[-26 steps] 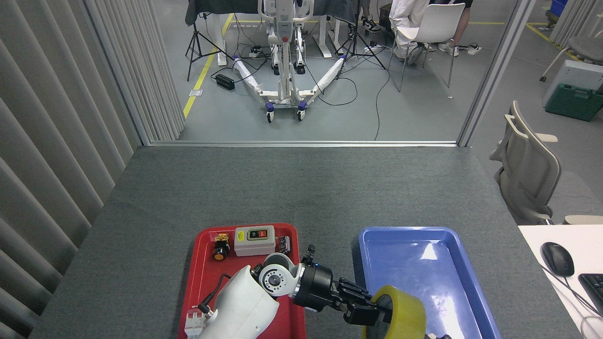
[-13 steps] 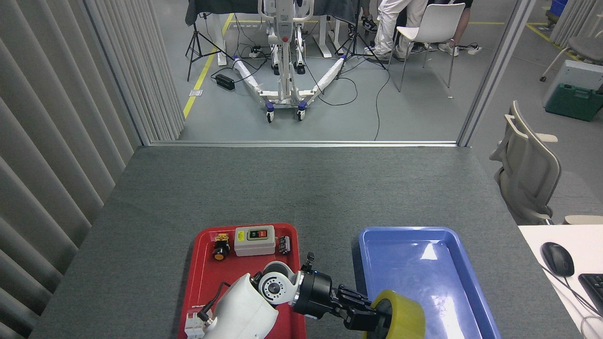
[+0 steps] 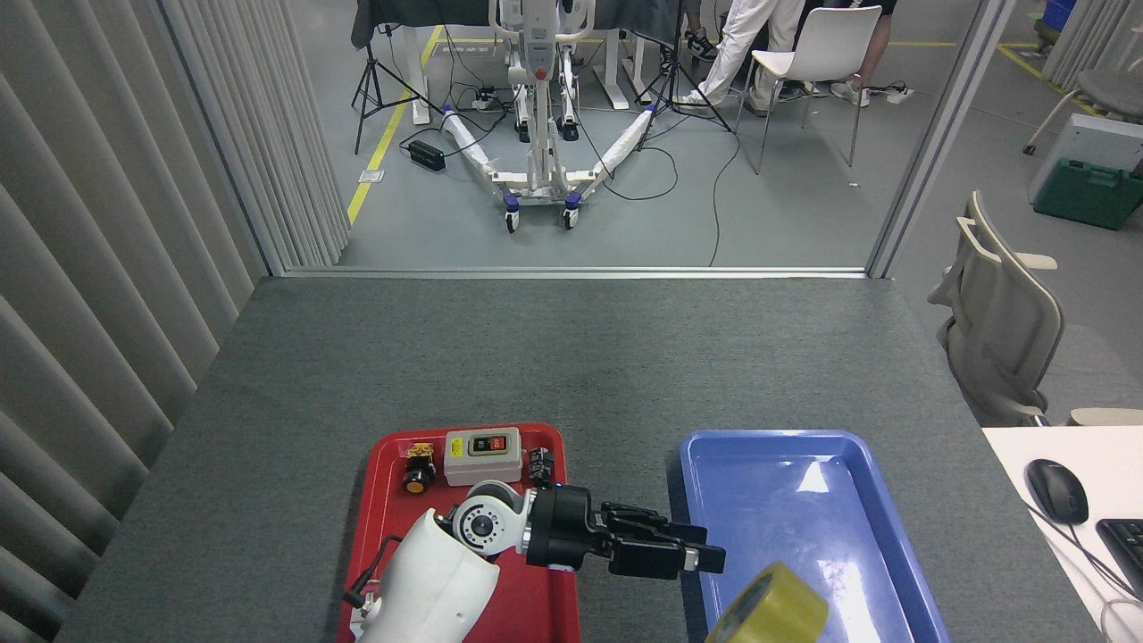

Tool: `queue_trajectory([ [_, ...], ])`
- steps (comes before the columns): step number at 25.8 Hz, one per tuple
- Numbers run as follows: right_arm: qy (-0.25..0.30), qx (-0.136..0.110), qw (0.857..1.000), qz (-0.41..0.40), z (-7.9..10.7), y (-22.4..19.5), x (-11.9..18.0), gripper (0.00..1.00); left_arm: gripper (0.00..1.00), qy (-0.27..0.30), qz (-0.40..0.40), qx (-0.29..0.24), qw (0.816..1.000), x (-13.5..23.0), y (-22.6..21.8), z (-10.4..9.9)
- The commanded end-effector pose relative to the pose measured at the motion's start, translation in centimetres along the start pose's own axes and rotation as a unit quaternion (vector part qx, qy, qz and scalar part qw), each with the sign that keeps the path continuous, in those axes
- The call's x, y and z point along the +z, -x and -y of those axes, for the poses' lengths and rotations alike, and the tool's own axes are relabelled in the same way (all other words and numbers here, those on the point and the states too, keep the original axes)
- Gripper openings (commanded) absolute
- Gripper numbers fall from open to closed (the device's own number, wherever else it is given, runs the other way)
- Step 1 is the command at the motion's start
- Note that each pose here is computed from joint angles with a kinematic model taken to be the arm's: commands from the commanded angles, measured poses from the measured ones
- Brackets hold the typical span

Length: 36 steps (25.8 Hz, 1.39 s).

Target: Place and move tape with both arms

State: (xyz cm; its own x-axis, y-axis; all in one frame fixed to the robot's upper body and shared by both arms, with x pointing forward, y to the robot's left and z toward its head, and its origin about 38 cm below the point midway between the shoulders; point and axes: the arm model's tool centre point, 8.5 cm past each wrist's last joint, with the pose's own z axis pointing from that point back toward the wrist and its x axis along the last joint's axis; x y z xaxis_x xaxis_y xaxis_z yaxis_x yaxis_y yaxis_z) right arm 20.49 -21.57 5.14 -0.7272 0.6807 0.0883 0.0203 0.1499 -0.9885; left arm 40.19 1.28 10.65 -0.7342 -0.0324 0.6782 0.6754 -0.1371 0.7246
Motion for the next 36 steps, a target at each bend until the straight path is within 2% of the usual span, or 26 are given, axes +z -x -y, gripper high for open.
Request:
queue_trajectory([
  [1, -0.007, 0.004, 1.0, -0.009, 0.1, 0.6, 0.4, 0.0, 1.0, -0.034, -0.019, 0.006, 0.999, 2.6, 0.8, -0.3],
  [2, -0.008, 0.005, 1.0, -0.009, 0.2, 0.6, 0.4, 0.0, 1.0, -0.034, -0.028, 0.0, 0.999, 3.5, 0.9, -0.4],
  [4, -0.008, 0.006, 1.0, -0.008, 0.2, 0.7, 0.3, 0.0, 1.0, -0.053, -0.079, 0.03, 0.995, 6.5, 1.7, -0.6],
  [6, -0.015, 0.014, 1.0, -0.004, 0.5, 1.2, -0.1, 0.0, 1.0, -0.117, -0.127, 0.055, 0.983, 9.3, 2.4, -0.3],
  [8, -0.026, 0.031, 0.999, 0.001, 1.1, 2.4, -1.3, 0.02, 0.99, -0.205, -0.178, 0.061, 0.96, 12.2, 3.5, 0.2],
  [9, -0.025, 0.042, 0.998, -0.029, 1.4, 3.3, -1.8, 0.03, 0.99, -0.241, -0.207, 0.051, 0.947, 13.8, 4.0, 0.4],
  [12, -0.032, 0.072, 0.995, -0.065, 2.4, 5.7, -0.7, 0.0, 0.99, -0.295, -0.283, -0.006, 0.913, 16.5, 3.9, 0.9],
  [15, -0.059, 0.085, 0.992, -0.079, 2.5, 7.5, -0.3, 0.0, 0.99, -0.319, -0.376, -0.085, 0.866, 17.3, 2.4, 1.9],
  [17, -0.101, 0.095, 0.985, -0.099, 2.5, 8.9, -0.5, 0.0, 0.99, -0.323, -0.454, -0.156, 0.816, 18.3, 1.5, 3.2],
  [19, -0.133, 0.098, 0.978, -0.131, 2.8, 10.6, -1.2, 0.0, 0.99, -0.32, -0.507, -0.202, 0.774, 19.5, 1.2, 4.0],
  [22, -0.207, 0.083, 0.959, -0.173, 2.3, 12.2, -1.8, 0.0, 0.99, -0.306, -0.55, -0.231, 0.742, 18.7, 0.6, 6.1],
  [24, -0.263, 0.076, 0.942, -0.192, 2.1, 13.1, -2.0, 0.0, 0.99, -0.288, -0.592, -0.254, 0.708, 19.0, 0.3, 6.3],
  [26, -0.308, 0.061, 0.925, -0.216, 1.9, 13.8, -2.2, 0.0, 1.0, -0.282, -0.631, -0.237, 0.682, 18.7, 0.6, 7.3],
  [28, -0.338, 0.034, 0.915, -0.219, 1.7, 14.0, -3.0, 0.0, 1.0, -0.3, -0.652, -0.21, 0.664, 19.2, 0.8, 7.5],
  [30, -0.374, -0.008, 0.903, -0.21, 0.9, 14.2, -3.9, 0.0, 1.0, -0.322, -0.649, -0.18, 0.666, 19.6, 0.8, 7.5],
  [33, -0.43, -0.049, 0.877, -0.209, 0.5, 15.0, -5.0, 0.0, 1.0, -0.34, -0.635, -0.146, 0.678, 19.6, 1.0, 7.7],
  [36, -0.456, -0.097, 0.854, -0.23, 0.4, 15.5, -6.5, 0.0, 1.0, -0.337, -0.621, -0.152, 0.691, 18.8, 0.8, 7.7],
])
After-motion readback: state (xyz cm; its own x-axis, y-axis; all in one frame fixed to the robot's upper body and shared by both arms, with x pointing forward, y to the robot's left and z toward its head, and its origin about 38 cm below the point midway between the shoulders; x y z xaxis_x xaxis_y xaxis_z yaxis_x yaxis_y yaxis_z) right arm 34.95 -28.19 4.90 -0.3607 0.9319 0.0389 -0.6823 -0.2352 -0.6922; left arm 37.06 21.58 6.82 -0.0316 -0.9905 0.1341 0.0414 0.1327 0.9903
